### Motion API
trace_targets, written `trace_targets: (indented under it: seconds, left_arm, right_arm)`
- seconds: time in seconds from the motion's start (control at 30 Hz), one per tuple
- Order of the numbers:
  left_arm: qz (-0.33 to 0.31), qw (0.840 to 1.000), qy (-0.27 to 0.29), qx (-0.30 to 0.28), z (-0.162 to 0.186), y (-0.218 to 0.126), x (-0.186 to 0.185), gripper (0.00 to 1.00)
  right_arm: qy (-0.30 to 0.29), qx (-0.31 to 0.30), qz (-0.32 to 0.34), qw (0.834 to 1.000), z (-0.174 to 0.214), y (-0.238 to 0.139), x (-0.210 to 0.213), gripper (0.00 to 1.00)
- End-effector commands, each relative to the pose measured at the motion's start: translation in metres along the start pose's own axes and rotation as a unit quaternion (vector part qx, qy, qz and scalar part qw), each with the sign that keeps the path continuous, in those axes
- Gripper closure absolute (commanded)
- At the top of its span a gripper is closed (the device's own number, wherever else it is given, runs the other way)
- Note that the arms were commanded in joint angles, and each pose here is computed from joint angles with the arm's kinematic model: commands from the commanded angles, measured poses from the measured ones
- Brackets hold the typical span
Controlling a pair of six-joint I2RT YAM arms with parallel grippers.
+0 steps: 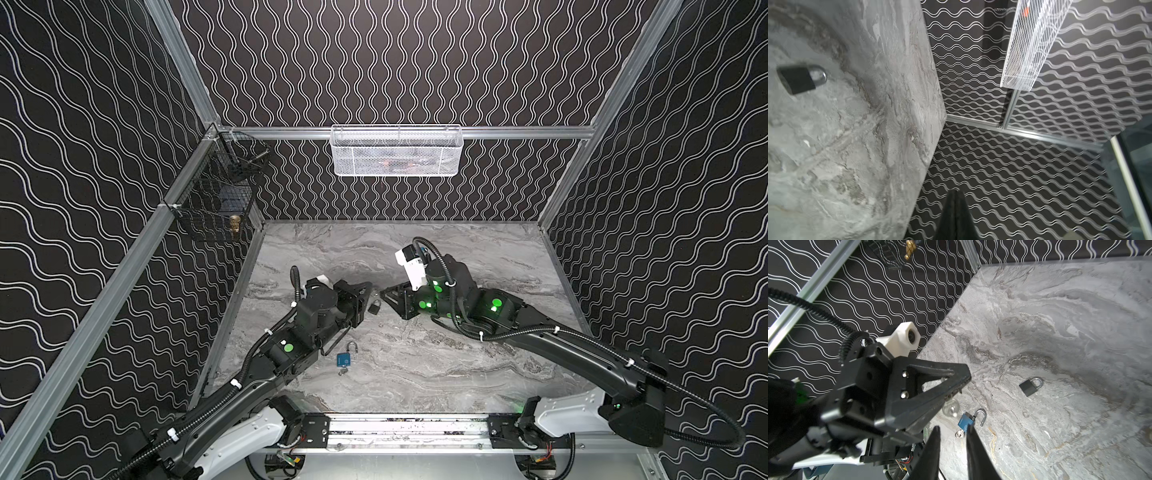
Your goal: Unlock with the key
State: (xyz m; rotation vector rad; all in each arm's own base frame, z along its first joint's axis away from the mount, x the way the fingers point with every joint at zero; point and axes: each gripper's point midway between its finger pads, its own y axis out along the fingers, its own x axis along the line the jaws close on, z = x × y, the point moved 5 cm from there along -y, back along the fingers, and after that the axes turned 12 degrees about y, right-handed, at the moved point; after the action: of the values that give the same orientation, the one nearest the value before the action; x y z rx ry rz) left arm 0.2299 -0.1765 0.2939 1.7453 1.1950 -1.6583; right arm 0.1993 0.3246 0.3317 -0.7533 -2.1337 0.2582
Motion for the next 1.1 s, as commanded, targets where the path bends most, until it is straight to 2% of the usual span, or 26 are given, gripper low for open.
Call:
trace_targets:
  seconds: [0.0,0.03,0.1,0.13,0.2,0.33,0.47,0.73,1.07]
  left_arm:
    - [0.045,0.993,0.11,0.008,0.001,0.0,-0.022,1.0]
    - [0.054,0.988,0.142,0.011,0.002,-0.001,-0.026,1.0]
    - [0.082,0.969,0.234,0.016,0.005,0.0,-0.04,1.0]
    - [0.085,0.961,0.261,0.025,0.008,0.001,-0.042,1.0]
    - [0.116,0.937,0.328,0.04,0.015,0.003,-0.052,1.0]
    - [0.186,0.896,0.401,0.044,0.025,0.001,-0.066,1.0]
    - [0.216,0.87,0.442,0.038,0.028,-0.002,-0.069,1.0]
    - [0.249,0.856,0.454,0.006,0.025,-0.015,-0.075,1.0]
    - [0.282,0.849,0.446,0.003,0.027,-0.018,-0.085,1.0]
  right_arm:
    - [-0.009,-0.018,-0.04,0.999,-0.003,-0.014,0.01,0.6]
    - [-0.009,-0.016,-0.05,0.999,-0.003,-0.019,0.012,0.59]
    - [-0.004,-0.007,-0.069,0.998,-0.001,-0.026,0.016,0.55]
    - [0.001,-0.004,-0.077,0.997,-0.001,-0.029,0.017,0.53]
    - [0.02,0.012,-0.111,0.993,0.0,-0.032,0.02,0.5]
    - [0.061,0.022,-0.162,0.985,-0.005,-0.038,0.018,0.5]
    - [0.079,0.008,-0.195,0.978,-0.015,-0.047,0.011,0.51]
    - [0.069,0.0,-0.225,0.972,-0.019,-0.05,0.005,0.55]
    - [0.061,0.006,-0.241,0.968,-0.022,-0.035,0.008,0.64]
